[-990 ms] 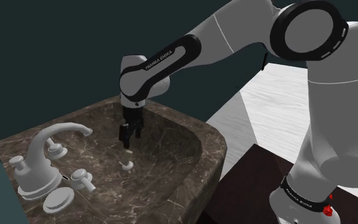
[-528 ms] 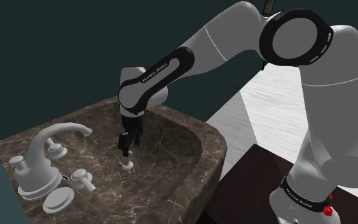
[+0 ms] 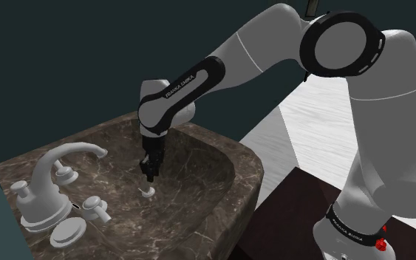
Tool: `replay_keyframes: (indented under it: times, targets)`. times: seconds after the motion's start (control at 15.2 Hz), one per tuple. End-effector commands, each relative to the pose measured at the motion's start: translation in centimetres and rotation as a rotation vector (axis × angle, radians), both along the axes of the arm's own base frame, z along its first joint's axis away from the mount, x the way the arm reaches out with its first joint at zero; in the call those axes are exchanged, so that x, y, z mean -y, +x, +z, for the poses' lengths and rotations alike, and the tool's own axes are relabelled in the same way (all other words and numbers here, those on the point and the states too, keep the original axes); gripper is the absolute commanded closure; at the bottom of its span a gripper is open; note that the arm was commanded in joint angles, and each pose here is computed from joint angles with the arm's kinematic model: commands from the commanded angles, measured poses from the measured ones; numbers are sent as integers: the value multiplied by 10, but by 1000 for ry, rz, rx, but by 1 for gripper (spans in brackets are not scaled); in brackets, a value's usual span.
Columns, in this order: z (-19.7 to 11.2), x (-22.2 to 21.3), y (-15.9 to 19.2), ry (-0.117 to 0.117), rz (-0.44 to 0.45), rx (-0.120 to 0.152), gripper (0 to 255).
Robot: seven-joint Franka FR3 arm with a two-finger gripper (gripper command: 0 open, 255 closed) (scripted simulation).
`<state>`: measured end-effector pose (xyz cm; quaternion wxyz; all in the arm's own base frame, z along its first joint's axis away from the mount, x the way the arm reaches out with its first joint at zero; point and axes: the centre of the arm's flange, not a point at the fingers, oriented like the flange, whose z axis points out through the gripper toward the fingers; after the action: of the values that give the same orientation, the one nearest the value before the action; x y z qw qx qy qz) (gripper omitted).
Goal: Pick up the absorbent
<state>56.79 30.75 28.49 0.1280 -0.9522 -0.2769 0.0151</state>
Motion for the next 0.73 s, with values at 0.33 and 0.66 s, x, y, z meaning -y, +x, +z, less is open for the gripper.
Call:
replay_keyframes:
  times: [0.33, 0.66]
  targets:
    - [9, 1, 0, -1, 0, -1, 255]
    - [35, 1, 0, -1, 0, -1, 255]
